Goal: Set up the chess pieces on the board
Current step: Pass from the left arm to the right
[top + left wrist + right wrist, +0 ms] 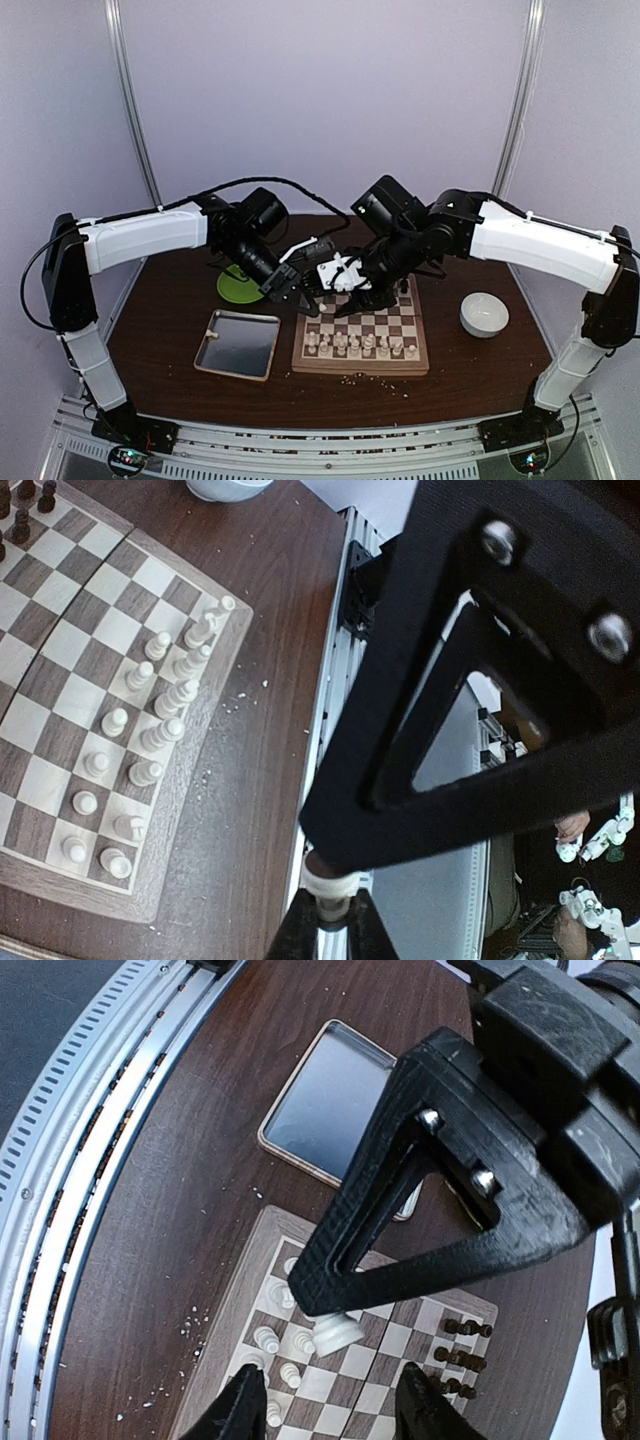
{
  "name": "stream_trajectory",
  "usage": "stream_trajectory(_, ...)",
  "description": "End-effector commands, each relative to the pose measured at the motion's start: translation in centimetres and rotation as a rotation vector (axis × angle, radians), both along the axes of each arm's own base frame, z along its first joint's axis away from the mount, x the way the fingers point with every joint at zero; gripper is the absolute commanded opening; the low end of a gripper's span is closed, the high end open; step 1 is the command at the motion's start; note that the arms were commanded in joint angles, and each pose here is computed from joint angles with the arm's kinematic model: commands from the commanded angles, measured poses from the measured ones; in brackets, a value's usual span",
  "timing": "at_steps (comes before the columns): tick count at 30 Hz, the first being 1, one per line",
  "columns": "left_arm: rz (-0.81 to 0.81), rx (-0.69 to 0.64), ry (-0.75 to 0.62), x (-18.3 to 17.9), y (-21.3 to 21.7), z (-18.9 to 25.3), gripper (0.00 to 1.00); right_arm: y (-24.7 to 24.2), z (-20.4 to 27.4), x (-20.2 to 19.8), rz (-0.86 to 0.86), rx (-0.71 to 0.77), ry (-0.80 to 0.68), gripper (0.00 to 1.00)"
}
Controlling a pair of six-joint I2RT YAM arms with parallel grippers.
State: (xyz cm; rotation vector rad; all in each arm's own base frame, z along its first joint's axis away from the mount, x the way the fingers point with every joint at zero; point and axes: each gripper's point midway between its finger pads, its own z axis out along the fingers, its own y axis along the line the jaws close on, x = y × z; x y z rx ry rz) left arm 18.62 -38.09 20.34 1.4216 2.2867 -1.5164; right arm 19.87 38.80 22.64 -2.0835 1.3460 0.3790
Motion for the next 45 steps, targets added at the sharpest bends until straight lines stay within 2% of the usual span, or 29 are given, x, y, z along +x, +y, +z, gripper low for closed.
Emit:
stream_trajectory(1,-0.044,-0.047,0.012,-0.8,-0.4,1.3,0.03,1.1,0.3,0.5,0.021,-0.031,-0.112,0.44)
stream_trajectory(7,-0.058,-0.041,0.024,-1.3,-0.3,1.3,0.03,1.8,-0.8,0.0,0.050,-0.095,-0.173,0.40)
stream_trajectory(21,-0.063,-0.037,0.041,-1.3,-0.5,0.9,0.02,2.0,-1.2,-0.6,0.062,-0.122,-0.197,0.20)
stream_trajectory(28,-0.039,-0.010,-0.024,-0.9,0.1,1.2,0.17,1.5,-1.8,-0.5,0.018,-0.115,-0.153,0.13)
stream_trajectory(30,-0.017,-0.001,-0.054,-0.6,0.2,1.3,0.25,1.1,-1.5,-0.4,-0.007,-0.088,-0.120,0.13)
stream_trajectory(38,0.198,-0.098,-0.222,3.5,1.3,3.8,0.33,-1.6,-0.1,0.7,-0.153,0.047,0.129,0.12)
stream_trajectory(41,0.325,-0.179,-0.349,5.7,1.3,5.8,0.33,-2.3,1.3,1.7,-0.221,0.146,0.279,0.12)
stream_trajectory(45,0.499,-0.335,-0.605,7.5,1.6,9.7,0.34,-3.2,3.5,3.7,-0.308,0.297,0.550,0.12)
